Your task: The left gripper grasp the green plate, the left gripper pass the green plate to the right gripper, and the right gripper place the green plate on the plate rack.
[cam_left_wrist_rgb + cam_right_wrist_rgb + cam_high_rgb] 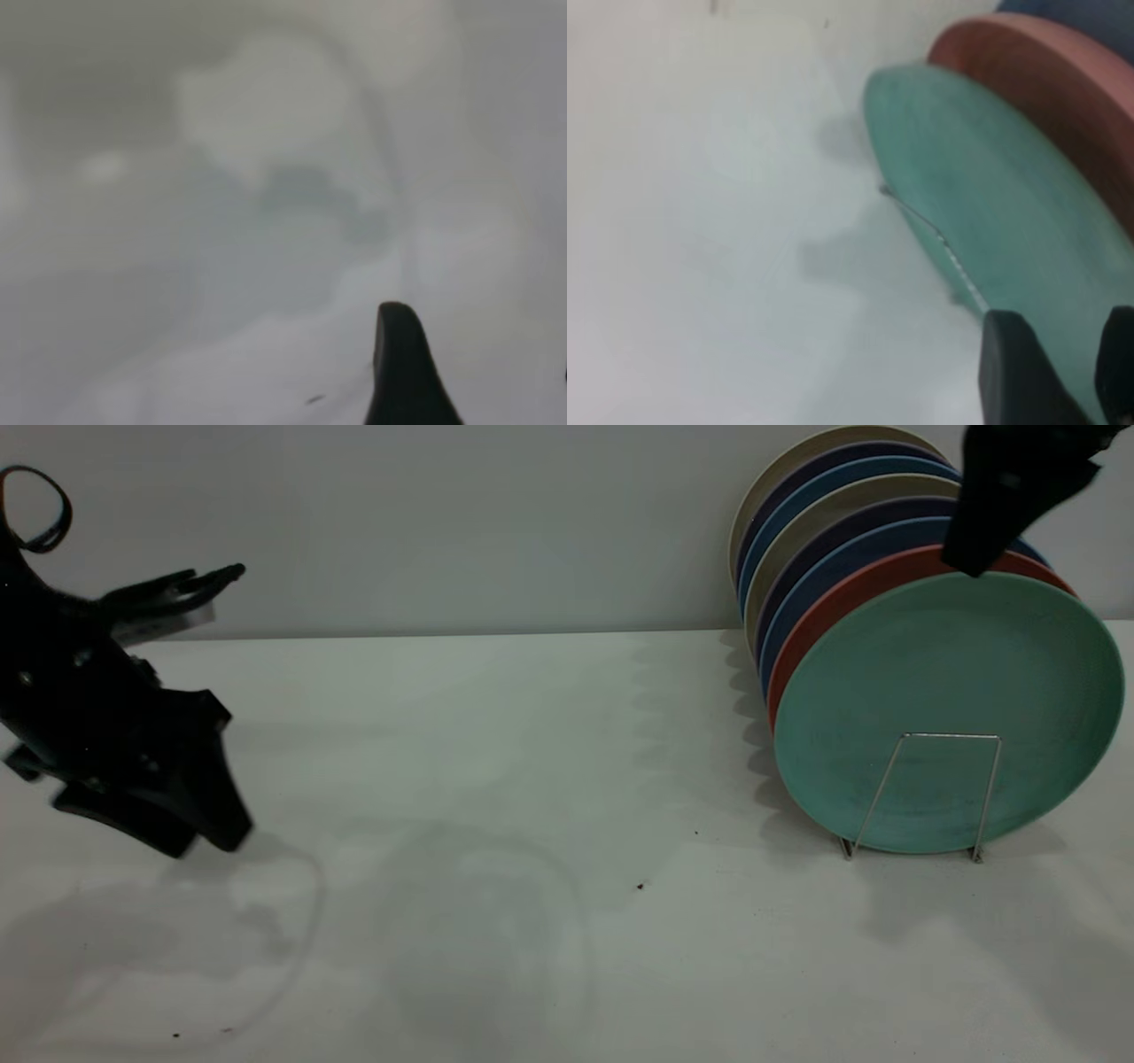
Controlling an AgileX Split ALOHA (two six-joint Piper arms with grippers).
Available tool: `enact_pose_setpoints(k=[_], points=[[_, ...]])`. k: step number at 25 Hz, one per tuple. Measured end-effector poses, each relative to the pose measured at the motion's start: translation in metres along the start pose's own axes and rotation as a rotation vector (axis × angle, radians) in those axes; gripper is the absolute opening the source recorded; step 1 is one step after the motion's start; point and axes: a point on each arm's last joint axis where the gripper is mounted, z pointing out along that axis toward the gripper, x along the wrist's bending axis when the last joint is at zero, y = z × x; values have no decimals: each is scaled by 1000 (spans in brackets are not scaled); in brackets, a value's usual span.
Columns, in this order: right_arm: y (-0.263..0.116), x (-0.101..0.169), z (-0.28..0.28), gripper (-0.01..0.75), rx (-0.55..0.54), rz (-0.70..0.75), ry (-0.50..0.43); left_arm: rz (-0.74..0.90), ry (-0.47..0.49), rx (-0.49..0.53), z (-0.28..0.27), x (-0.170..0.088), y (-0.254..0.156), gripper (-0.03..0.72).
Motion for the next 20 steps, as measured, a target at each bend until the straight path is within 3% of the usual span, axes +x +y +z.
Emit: enact_pose_setpoints(k=[4, 8, 14, 20], points=[[0, 1, 0, 240, -3, 381, 7, -31, 164, 54, -18, 12, 13, 464], [-2, 0, 0, 240, 19, 560, -5, -20, 298, 85, -44, 18, 20, 464], [-11, 4, -17, 299, 99, 605, -30, -8, 352, -53, -111, -3, 14, 464], [-22, 17, -57, 397, 138, 649, -27, -6, 362, -114, -161, -25, -10, 464]])
